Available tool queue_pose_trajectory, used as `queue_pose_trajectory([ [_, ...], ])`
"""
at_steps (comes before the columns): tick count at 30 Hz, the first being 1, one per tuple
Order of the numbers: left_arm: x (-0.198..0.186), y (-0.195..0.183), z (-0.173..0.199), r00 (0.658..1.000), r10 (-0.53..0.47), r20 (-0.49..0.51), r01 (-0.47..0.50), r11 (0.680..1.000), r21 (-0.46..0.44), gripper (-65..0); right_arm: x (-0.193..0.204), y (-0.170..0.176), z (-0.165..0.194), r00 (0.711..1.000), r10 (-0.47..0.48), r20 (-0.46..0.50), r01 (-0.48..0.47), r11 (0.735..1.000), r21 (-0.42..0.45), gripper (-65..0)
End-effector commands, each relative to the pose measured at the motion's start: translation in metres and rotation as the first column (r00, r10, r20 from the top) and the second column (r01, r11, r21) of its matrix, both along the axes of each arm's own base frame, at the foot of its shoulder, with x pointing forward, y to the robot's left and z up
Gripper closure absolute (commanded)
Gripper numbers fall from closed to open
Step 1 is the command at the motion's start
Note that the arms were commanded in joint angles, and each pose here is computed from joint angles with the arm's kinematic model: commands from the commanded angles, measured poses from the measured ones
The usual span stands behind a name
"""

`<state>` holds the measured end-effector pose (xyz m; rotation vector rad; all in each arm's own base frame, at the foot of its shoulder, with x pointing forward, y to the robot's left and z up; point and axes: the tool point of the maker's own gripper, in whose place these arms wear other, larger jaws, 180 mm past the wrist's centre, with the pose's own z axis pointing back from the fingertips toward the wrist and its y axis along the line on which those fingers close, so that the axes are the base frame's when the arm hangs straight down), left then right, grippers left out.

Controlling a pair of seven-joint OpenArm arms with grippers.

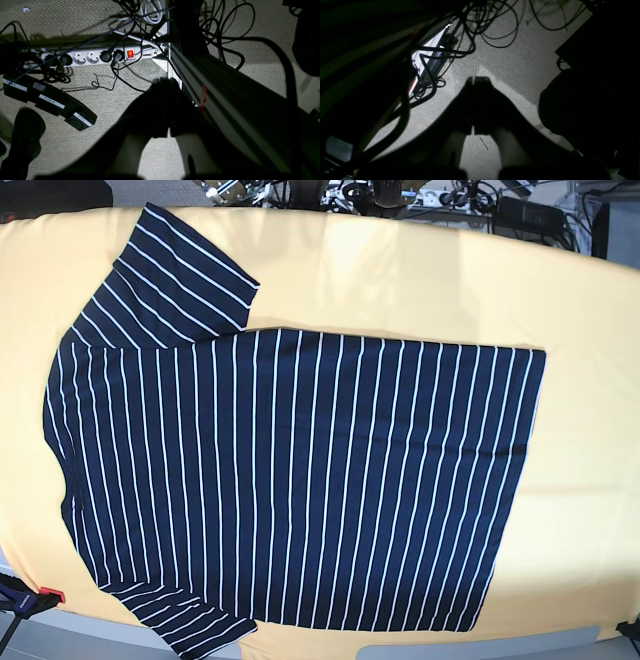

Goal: Fold the T-shirt properly

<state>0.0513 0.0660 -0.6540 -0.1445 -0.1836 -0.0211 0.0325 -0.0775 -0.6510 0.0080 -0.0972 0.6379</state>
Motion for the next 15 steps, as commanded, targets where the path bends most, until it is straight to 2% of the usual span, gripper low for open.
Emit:
queue_pose_trajectory([
  [1, 0.002, -0.006, 0.001, 1.000, -0.004, 0.012, 0.004, 1.000, -0.014, 0.0, 0.005, -0.002, 0.001, 1.000, -0.008, 0.018, 0.008, 1.000, -0.013, 0.0],
  [4, 0.002, -0.006, 0.001, 1.000, -0.004, 0.012, 0.004, 1.000, -0.013, 0.0, 0.007, -0.013, 0.001, 0.999, -0.015, 0.031, 0.017, 0.998, -0.059, 0.0],
  [9, 0.002, -0.006, 0.001, 1.000, -0.004, 0.012, 0.004, 1.000, -0.013, 0.0, 0.010, -0.015, 0.001, 0.995, 0.086, 0.047, -0.082, 0.993, -0.081, 0.0],
  [15, 0.002, -0.006, 0.001, 1.000, -0.004, 0.012, 0.004, 1.000, -0.013, 0.0, 0.011, -0.016, 0.001, 0.995, 0.084, 0.050, -0.080, 0.993, -0.085, 0.0],
])
